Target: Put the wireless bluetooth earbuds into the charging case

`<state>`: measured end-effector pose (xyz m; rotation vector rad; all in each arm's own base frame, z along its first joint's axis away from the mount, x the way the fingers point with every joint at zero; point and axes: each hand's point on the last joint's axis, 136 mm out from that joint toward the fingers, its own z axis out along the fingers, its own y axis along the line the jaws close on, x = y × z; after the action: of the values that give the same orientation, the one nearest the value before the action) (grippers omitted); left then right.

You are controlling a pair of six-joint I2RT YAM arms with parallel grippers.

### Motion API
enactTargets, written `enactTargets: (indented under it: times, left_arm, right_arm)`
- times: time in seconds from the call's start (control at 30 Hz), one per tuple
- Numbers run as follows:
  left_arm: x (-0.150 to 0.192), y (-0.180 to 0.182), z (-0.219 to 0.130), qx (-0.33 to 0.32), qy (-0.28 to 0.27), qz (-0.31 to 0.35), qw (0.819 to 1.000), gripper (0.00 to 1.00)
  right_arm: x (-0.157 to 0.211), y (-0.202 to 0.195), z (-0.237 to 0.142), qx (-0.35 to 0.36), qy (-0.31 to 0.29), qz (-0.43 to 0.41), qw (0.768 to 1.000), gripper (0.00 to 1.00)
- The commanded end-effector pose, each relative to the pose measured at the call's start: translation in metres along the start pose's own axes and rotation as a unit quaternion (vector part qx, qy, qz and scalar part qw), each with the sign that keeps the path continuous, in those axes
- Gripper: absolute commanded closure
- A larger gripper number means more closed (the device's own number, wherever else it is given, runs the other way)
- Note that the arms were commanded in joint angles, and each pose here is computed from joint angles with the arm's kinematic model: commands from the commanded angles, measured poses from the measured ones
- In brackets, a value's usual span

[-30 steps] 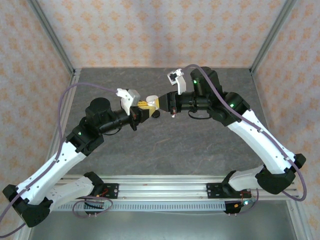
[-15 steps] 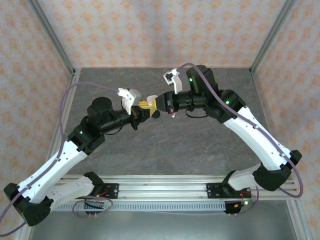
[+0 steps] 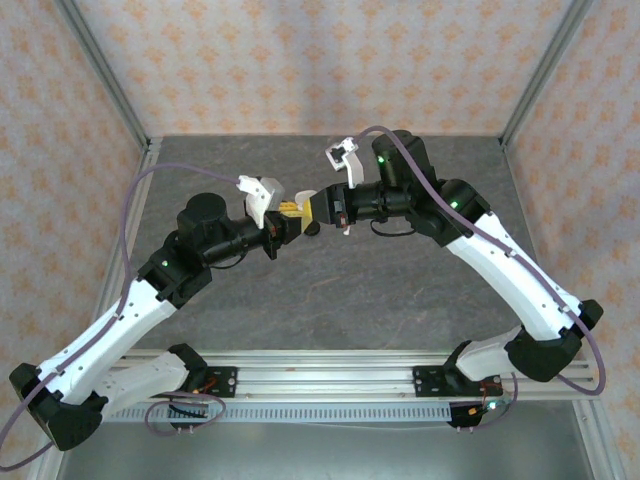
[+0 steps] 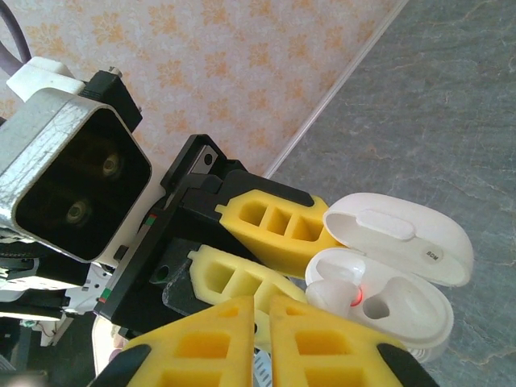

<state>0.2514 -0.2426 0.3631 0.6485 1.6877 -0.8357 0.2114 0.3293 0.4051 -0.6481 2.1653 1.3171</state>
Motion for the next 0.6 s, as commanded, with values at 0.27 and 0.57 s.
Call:
enactTargets:
  times: [0.27,0.57]
  left_arm:
    - [-0.019,-0.004,-0.004,0.003,-0.031,0.008,0.999,1.00]
    - [-0.016,-0.003,-0.003,0.002,-0.027,0.009,1.000,1.00]
  right_arm:
    - [-0.016,0.016,-0.006,-0.026,-0.027,-0.004,0.999,0.86]
    - [-0.028,0.026,-0.029,-0.023,-0.044,-0.006,0.999,0.86]
